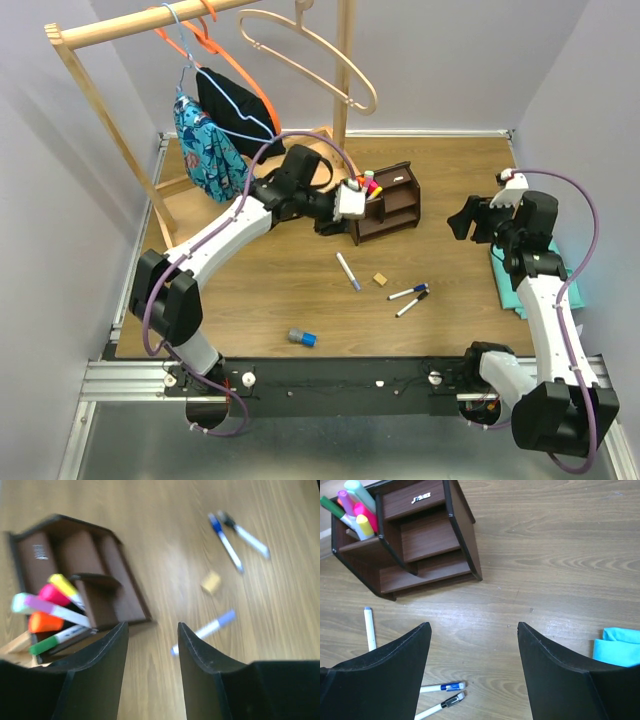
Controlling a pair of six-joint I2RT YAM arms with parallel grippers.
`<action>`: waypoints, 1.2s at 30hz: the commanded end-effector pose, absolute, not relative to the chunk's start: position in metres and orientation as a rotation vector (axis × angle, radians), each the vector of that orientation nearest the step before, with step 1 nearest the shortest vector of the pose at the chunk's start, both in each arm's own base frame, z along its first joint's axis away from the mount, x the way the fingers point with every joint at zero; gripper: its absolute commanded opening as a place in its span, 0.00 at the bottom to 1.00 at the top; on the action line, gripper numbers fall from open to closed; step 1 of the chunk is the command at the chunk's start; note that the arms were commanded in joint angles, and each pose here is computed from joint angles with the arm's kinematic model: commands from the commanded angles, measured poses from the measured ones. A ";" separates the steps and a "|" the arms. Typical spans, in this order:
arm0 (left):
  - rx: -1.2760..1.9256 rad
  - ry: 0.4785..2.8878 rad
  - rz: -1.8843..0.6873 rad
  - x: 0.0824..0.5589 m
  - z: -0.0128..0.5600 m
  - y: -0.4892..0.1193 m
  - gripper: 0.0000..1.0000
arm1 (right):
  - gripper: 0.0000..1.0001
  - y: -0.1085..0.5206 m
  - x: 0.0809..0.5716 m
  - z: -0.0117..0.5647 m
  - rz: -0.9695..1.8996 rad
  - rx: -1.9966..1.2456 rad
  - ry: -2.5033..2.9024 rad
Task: Sort the stationery into containers
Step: Pick up the pen from the center of the board.
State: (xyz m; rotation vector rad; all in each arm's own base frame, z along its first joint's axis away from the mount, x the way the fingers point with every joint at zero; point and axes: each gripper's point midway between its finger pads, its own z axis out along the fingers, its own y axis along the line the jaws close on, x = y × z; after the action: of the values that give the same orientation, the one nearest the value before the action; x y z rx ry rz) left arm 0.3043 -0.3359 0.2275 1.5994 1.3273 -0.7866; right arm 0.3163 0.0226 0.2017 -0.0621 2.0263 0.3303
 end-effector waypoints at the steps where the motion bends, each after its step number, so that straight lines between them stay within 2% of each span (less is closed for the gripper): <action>1: 2.272 1.145 -0.811 0.231 0.149 -0.283 0.50 | 0.77 0.027 0.304 0.197 0.353 -0.098 2.037; 8: 2.567 0.955 -0.634 0.228 0.105 -0.284 0.45 | 0.77 0.028 0.300 0.203 0.355 -0.094 2.019; 15: 2.654 0.852 -0.550 0.228 0.080 -0.305 0.45 | 0.78 0.029 0.292 0.198 0.350 -0.094 2.031; 28: 2.657 0.922 -0.500 0.253 0.054 -0.345 0.43 | 0.78 0.030 0.291 0.195 0.357 -0.099 2.034; 36: 2.688 0.948 -0.513 0.255 0.040 -0.350 0.41 | 0.78 0.030 0.292 0.191 0.365 -0.098 2.048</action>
State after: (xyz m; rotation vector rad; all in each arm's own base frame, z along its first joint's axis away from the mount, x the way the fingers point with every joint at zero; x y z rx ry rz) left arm 0.2566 -0.3500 0.0500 2.6535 0.9210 -0.5108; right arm 0.2951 0.0289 0.1972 -0.0823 2.0299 0.3490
